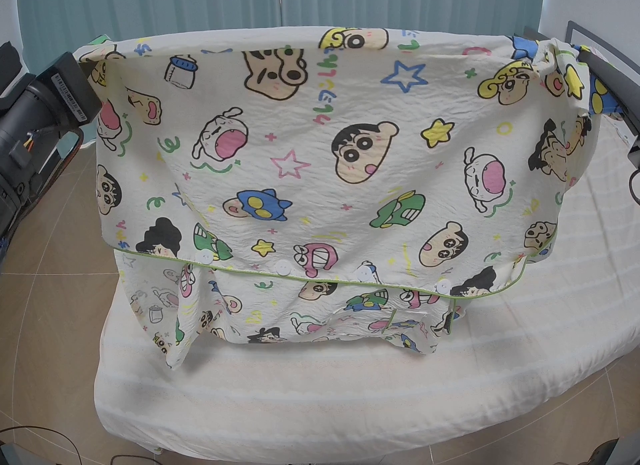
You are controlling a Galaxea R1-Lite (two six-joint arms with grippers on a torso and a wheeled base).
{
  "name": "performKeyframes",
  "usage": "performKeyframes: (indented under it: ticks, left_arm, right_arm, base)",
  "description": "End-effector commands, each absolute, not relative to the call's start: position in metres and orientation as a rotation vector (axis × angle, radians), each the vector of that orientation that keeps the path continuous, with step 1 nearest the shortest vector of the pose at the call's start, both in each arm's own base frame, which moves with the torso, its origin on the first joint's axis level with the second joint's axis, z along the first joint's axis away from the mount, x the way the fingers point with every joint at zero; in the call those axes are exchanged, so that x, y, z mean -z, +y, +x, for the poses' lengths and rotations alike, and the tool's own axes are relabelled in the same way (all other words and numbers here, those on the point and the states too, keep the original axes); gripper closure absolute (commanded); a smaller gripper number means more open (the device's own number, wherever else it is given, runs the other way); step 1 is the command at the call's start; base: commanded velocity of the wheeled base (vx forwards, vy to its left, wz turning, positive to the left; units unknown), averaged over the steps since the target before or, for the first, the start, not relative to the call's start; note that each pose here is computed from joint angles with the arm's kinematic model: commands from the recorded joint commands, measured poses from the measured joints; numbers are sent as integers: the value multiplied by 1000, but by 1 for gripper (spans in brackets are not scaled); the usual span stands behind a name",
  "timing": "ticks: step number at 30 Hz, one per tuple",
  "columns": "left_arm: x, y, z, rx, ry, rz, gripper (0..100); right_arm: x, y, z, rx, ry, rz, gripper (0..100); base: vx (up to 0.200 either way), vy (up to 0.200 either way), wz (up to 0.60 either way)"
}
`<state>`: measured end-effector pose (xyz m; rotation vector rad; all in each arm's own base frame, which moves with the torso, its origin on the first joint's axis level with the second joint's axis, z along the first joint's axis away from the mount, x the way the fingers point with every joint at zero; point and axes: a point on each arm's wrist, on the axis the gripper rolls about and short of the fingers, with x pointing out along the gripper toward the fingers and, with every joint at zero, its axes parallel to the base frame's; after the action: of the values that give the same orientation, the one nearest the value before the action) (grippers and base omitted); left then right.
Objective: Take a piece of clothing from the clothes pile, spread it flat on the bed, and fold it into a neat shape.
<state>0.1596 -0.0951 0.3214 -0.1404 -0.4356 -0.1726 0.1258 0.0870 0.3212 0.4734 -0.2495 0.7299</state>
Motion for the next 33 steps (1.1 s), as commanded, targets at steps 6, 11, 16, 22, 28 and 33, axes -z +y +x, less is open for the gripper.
performKeyframes:
  ticks: [6,11,16,22,28,33]
  left_arm:
    - [-318,-100,159,197,-422,-139,100]
    - [-318,-102,158,206,-421,-141,100]
    - [-318,-102,158,206,-420,-140,100]
    - [-314,-102,159,207,-409,-134,100]
    - [-314,-102,159,207,-409,-134,100]
    - [-314,-102,159,204,-406,-133,100]
  right_arm:
    - [-319,86,125,-728,-244,472,100]
    - [-320,85,124,-726,-249,473,100]
    - [-320,85,123,-728,-252,474,100]
    - [-320,86,124,-727,-249,473,100]
    - [-321,88,128,-728,-246,472,100]
    - [-321,88,128,-728,-244,472,100]
  base:
    - [0,-200,0]
    - [0,-200,0]
    - [0,-200,0]
    - [0,-200,0]
    - [0,-200,0]
    - [0,-200,0]
